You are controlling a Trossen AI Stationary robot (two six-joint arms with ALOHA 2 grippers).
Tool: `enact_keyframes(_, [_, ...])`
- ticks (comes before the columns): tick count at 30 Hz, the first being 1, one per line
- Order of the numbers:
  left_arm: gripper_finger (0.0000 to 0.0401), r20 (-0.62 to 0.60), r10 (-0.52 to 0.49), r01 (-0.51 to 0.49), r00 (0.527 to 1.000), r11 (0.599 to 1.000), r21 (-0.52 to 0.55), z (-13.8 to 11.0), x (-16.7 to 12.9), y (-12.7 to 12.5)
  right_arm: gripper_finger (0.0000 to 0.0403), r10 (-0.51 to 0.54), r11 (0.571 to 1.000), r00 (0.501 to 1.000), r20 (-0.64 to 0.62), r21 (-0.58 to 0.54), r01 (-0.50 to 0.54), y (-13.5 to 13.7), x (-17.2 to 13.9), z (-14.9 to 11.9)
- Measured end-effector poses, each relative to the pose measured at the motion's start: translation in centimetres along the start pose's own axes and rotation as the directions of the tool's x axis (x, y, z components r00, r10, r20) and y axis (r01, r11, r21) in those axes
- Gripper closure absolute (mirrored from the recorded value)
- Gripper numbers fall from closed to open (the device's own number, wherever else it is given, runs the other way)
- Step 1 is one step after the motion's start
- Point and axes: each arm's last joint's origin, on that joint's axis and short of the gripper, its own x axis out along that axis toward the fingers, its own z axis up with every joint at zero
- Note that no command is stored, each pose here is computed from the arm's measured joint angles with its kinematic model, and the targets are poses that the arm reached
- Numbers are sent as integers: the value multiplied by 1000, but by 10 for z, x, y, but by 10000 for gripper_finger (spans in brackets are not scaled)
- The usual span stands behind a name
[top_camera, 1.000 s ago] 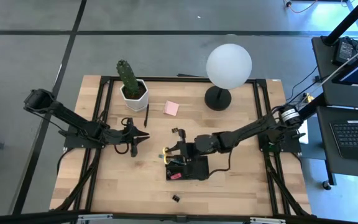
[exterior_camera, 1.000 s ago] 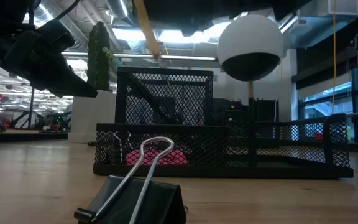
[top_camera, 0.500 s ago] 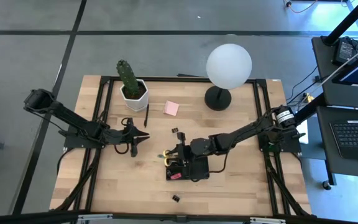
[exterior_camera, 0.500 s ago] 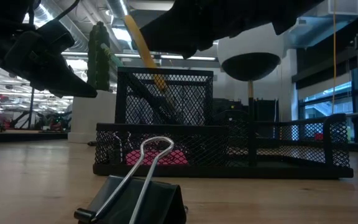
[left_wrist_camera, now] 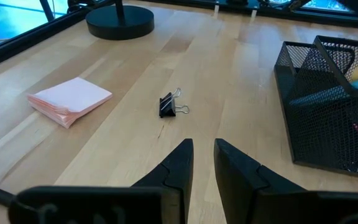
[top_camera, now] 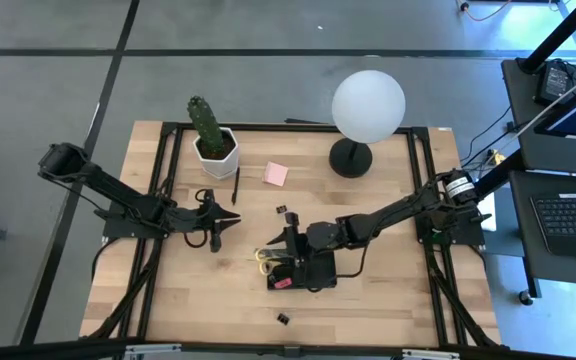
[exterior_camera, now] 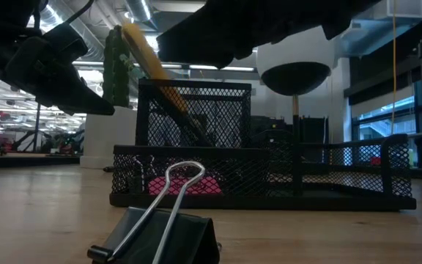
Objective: Pick and place office supplies into organizer
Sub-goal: Put the yellow scissors into the mesh desk organizer, then put the bottom black binder clip into the mesh desk organizer
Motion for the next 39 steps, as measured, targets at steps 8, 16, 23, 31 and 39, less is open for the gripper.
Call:
enact_keyframes(8, [342, 92, -188, 182, 978, 981, 70, 12, -3, -11, 168, 25, 998, 1000, -11, 55, -25, -2, -53, 43])
enact_keyframes(16, [342, 295, -447, 347, 845, 877, 333, 32, -22, -35, 167, -25, 998, 991, -129, 60, 33, 22, -107, 58])
enact_keyframes(23, [335, 345, -553, 382, 758, 807, 451, 57, -38, -62, 167, -149, 985, 968, -203, 53, 163, 40, -120, 51])
enact_keyframes(31, [269, 291, -592, 425, 751, 771, 474, 76, -35, -93, 167, -157, 977, 930, -332, 85, 196, 42, -125, 37])
enact_keyframes(39, [225, 182, -646, 559, 742, 745, 364, 86, -14, -139, 167, -264, 927, 827, -496, 107, 360, 50, -143, 16])
